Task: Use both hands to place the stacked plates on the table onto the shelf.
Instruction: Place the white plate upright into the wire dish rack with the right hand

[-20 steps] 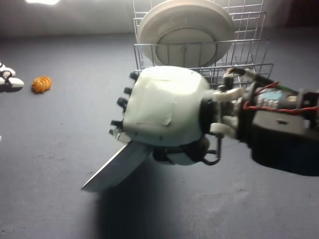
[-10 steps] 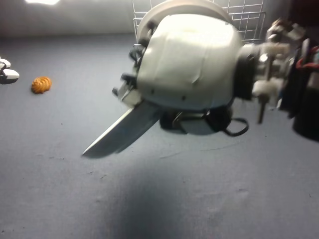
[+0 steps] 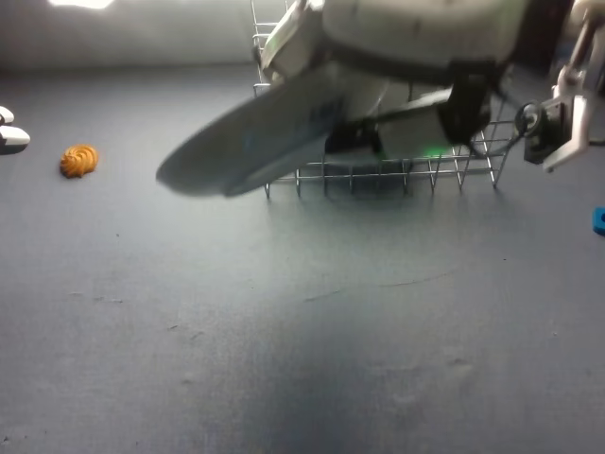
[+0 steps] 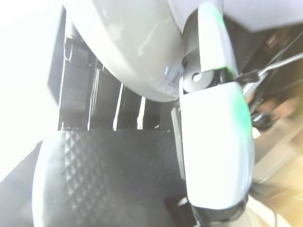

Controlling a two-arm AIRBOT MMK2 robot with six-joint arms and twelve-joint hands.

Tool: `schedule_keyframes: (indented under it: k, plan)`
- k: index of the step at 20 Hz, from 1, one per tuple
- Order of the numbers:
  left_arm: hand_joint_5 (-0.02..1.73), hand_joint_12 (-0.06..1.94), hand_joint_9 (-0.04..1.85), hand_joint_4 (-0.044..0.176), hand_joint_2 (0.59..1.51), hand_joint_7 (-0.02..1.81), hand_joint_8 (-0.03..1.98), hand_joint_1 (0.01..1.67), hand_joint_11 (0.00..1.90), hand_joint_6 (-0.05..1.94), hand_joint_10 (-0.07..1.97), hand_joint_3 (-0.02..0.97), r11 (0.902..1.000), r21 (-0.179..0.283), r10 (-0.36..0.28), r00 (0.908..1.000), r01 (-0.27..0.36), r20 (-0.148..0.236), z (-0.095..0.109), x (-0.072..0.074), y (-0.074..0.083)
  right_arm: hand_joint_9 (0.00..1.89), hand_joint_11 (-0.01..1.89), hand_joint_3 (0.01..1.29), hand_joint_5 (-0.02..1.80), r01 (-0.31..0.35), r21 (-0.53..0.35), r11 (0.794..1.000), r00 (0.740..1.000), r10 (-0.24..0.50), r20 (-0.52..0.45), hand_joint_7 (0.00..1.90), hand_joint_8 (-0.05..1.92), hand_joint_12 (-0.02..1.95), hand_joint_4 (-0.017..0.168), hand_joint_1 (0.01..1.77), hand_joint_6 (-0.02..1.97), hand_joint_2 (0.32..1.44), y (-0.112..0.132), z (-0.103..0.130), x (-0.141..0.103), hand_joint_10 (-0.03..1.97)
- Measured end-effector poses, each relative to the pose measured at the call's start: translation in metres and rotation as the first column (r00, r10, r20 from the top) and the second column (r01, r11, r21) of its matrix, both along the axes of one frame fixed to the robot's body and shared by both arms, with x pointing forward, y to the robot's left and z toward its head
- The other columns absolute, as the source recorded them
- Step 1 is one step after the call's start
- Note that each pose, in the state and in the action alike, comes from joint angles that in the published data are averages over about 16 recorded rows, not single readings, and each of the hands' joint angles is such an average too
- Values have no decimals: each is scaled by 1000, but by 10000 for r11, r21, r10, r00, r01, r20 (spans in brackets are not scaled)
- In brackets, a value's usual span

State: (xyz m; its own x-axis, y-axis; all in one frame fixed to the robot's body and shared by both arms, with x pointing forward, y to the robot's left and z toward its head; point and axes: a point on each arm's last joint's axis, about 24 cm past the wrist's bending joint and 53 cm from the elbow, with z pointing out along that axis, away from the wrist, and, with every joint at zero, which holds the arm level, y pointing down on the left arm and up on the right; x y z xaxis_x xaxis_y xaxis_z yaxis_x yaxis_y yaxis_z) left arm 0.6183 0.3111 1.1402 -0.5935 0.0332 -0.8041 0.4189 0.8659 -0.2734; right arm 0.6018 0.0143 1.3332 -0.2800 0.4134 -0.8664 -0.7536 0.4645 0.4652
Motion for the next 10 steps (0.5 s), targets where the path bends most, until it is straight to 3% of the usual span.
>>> schedule_keyframes:
  k: [6,10]
  plan:
    - [82,13,21,5,1096,33,2,15,17,9,10,19,9939,46,-1102,9939,1102,-33,0,-14,-16,1380,1009,12,862,504,1051,9932,9884,-346,-1477,1140,809,944,-4,1183,1044,1011,-21,6,29,17]
    - [78,13,19,5,1099,33,2,15,18,9,10,19,9778,46,-2094,9778,2094,-38,2,-28,-31,1380,1013,12,860,862,1473,9853,9734,-518,-2230,1135,808,957,-5,1190,1048,1011,-33,4,45,17]
